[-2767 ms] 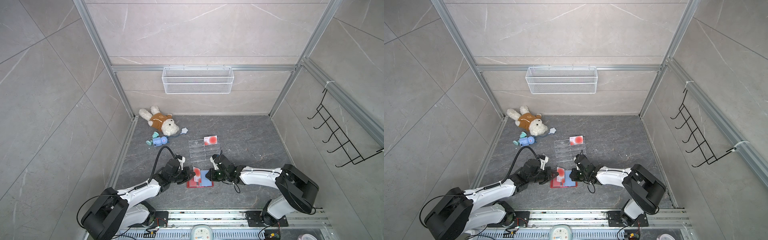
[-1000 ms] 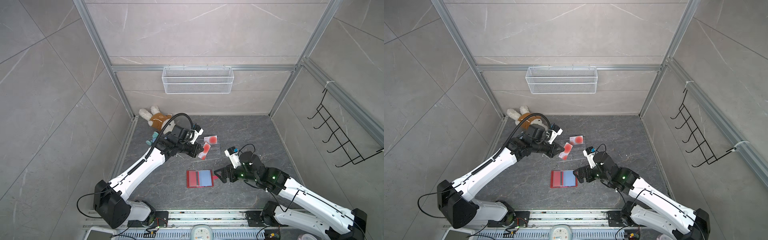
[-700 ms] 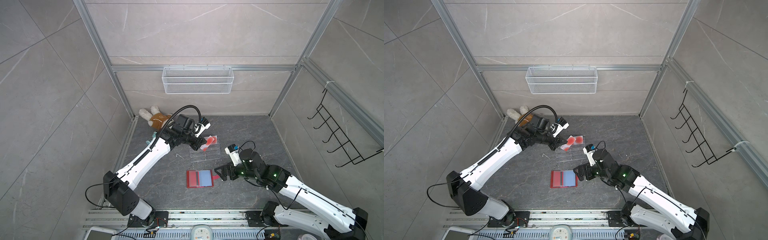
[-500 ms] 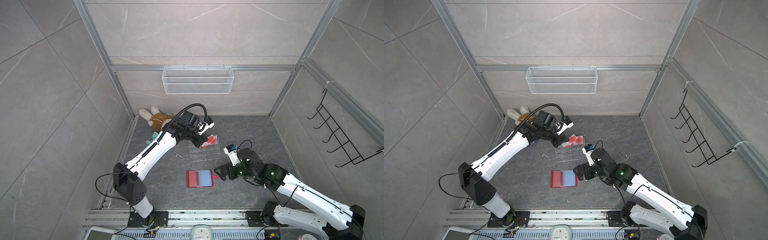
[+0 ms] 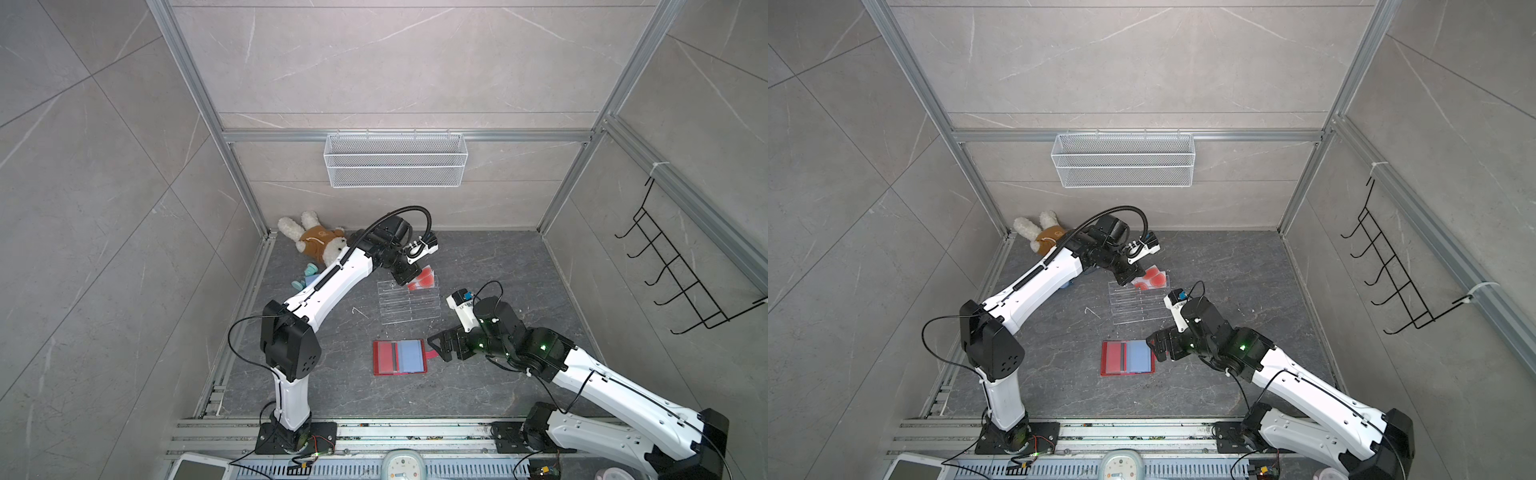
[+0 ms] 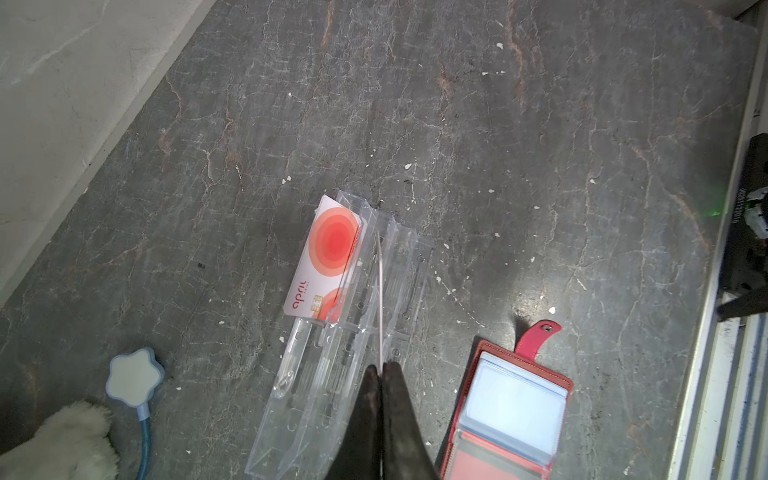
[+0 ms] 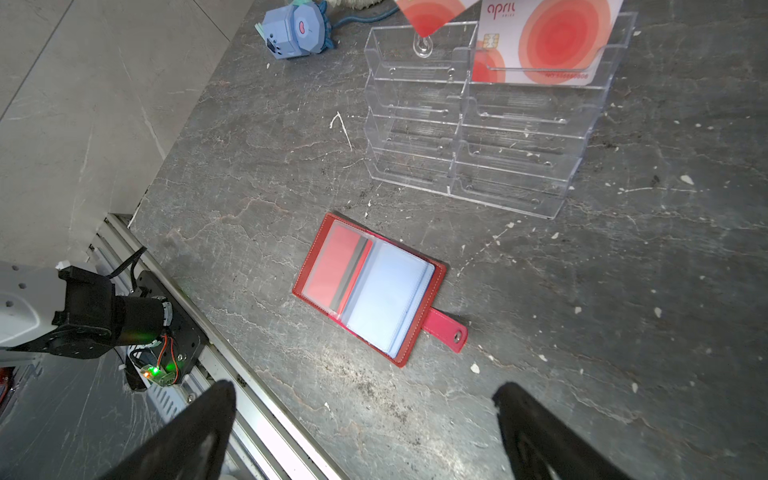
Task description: Take the credit cards out of the card holder
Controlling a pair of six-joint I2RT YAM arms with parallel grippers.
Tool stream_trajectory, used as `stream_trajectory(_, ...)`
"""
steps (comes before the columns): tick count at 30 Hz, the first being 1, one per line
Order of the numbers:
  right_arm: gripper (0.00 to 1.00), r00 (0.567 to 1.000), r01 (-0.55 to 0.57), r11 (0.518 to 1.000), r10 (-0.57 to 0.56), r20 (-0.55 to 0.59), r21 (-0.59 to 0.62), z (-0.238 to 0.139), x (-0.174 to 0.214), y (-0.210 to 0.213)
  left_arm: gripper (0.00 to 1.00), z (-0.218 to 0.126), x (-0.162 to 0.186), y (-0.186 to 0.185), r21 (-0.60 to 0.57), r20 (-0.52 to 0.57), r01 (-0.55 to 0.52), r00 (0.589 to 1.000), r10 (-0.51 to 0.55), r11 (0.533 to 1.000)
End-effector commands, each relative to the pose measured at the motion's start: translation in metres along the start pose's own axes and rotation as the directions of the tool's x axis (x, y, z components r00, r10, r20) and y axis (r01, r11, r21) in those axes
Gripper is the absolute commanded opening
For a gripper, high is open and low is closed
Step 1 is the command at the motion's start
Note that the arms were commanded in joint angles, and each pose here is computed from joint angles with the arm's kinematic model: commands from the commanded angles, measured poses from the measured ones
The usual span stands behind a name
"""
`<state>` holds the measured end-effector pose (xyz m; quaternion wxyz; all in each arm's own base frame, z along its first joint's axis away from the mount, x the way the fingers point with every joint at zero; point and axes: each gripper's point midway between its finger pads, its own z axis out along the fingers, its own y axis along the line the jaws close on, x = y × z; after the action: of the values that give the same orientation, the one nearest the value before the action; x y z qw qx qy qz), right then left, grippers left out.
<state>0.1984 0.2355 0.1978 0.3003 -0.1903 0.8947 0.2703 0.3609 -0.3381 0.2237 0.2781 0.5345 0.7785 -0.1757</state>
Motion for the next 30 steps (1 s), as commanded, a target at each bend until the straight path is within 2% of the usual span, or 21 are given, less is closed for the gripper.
stream_trajectory(1, 1.0, 1.0, -0.008, 1.0, 0.009, -0.018, 0.012, 0.009, 0.006, -0.005, 0.0, 0.006, -0.001, 0.014, -0.029, -0.034, -0.06, 0.998, 0.059, 0.998)
stream_trajectory(12, 1.0, 0.999, -0.017, 1.0, 0.018, -0.046, 0.018, 0.02, 0.015, -0.009, 0.0, 0.029, -0.009, 0.031, -0.027, -0.063, -0.122, 0.991, 0.12, 0.992)
stream_trajectory(30, 1.0, 0.997, -0.03, 0.999, 0.032, -0.065, 0.034, 0.018, 0.024, -0.015, 0.0, 0.056, 0.002, 0.04, 0.002, -0.121, -0.182, 0.976, 0.181, 0.983)
